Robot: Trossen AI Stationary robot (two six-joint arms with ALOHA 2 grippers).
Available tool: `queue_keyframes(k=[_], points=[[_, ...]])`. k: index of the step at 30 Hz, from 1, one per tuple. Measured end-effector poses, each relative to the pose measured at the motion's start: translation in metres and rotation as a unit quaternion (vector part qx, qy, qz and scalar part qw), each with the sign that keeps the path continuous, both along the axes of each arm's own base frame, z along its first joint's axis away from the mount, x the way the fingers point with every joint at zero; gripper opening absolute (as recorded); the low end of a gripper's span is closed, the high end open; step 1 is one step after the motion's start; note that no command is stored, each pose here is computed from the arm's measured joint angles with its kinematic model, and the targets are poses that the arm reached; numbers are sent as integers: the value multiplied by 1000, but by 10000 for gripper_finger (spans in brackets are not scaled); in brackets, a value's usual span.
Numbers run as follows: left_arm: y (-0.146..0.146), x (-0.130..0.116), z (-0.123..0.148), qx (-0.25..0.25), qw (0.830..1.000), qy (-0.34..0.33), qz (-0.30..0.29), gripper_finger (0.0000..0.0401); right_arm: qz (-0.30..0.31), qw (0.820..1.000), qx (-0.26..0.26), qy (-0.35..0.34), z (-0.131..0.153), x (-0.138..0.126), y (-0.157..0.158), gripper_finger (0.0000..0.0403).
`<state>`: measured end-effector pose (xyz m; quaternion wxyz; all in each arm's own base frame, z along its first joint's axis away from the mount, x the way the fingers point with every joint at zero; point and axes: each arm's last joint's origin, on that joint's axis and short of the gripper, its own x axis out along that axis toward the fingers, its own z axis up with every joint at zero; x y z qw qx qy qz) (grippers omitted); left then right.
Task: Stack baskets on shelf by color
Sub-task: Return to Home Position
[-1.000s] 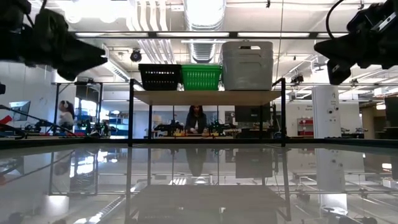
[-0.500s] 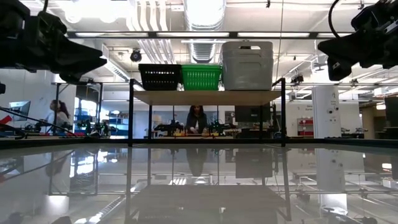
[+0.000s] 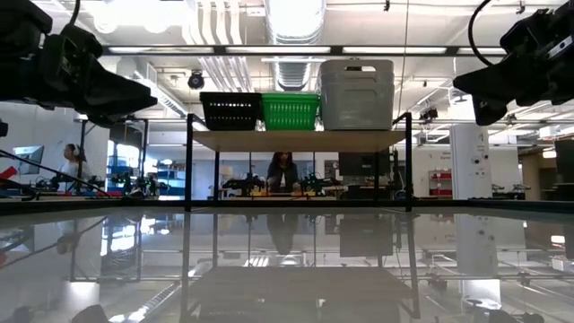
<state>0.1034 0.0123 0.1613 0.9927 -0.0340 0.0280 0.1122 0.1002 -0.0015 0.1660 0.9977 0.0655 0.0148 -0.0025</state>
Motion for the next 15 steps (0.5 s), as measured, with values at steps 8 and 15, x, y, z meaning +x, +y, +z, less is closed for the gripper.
queue_keyframes(k=[8,15], points=[[0,2,-3,-1,1000,18,0,163,0,1000,0,1,0,0,0,9],[0,4,-6,-3,999,33,0,164,0,1000,0,1,0,0,0,9]])
